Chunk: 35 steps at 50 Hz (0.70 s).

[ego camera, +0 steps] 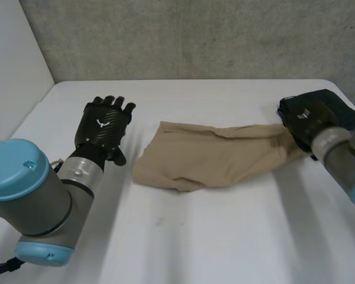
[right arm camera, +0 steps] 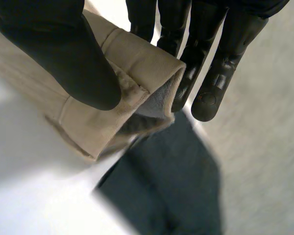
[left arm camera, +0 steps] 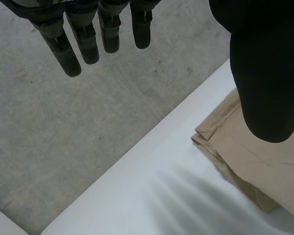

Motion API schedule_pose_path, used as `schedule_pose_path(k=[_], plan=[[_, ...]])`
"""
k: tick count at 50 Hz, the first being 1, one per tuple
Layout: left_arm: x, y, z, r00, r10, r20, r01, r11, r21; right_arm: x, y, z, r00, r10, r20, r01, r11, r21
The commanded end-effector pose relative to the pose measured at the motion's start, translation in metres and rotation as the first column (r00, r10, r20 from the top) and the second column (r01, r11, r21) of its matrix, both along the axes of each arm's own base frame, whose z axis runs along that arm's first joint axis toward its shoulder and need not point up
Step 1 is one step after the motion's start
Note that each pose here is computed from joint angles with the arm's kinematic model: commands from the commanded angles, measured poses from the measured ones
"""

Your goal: Fold the laundry.

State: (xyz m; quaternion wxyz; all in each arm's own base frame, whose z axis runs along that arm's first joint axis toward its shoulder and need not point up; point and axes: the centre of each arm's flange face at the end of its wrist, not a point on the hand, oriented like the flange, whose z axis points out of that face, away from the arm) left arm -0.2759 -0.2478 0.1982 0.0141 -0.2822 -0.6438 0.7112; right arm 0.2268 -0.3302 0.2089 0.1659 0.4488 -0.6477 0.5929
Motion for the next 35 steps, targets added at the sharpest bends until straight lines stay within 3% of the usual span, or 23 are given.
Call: schedule_pose_path(k=[1,4,9,13,15,19,23,24,27,30,32,35], plan=[[0.004,-0.005,0.005,1.000,0.016,-0.006,-0.016,1.000,-0.014,0.092,0.026,0.025,0.968,0.251,-0.002,-0.249,0.958,-0.140],[0.005,-0.007,0.008,1.000,0.022,-0.011,-0.022,0.999,-0.024,0.125,0.042,0.025,0.931,0.365,-0.001,-0.360,0.918,-0.168],[0.010,-0.014,0.014,0.998,0.053,-0.023,-0.054,0.998,-0.044,0.188,0.073,-0.003,0.787,0.616,0.016,-0.606,0.778,-0.162],[0.017,-0.021,0.018,0.994,0.106,-0.032,-0.108,0.993,-0.053,0.211,0.086,-0.039,0.701,0.711,0.045,-0.704,0.702,-0.108],[0.019,-0.023,0.019,0.992,0.122,-0.035,-0.123,0.991,-0.053,0.218,0.091,-0.052,0.681,0.730,0.060,-0.725,0.683,-0.086],[0.022,-0.027,0.019,0.990,0.134,-0.037,-0.136,0.989,-0.055,0.226,0.092,-0.079,0.679,0.729,0.086,-0.729,0.683,-0.045],[0.023,-0.029,0.020,0.990,0.138,-0.038,-0.140,0.988,-0.058,0.225,0.085,-0.072,0.719,0.687,0.102,-0.686,0.726,-0.055],[0.023,-0.031,0.022,0.990,0.138,-0.041,-0.140,0.988,-0.065,0.222,0.080,-0.061,0.743,0.656,0.133,-0.654,0.753,-0.063],[0.021,-0.035,0.027,0.989,0.137,-0.050,-0.141,0.987,-0.081,0.217,0.076,-0.039,0.758,0.612,0.226,-0.615,0.786,-0.065],[0.018,-0.043,0.039,0.988,0.139,-0.073,-0.147,0.982,-0.117,0.205,0.072,-0.008,0.744,0.532,0.403,-0.570,0.821,-0.033],[0.015,-0.049,0.047,0.987,0.136,-0.089,-0.147,0.979,-0.142,0.190,0.070,0.022,0.712,0.469,0.523,-0.540,0.841,-0.019],[0.009,-0.054,0.051,0.988,0.122,-0.099,-0.137,0.978,-0.159,0.172,0.066,0.040,0.678,0.397,0.618,-0.511,0.860,0.008]])
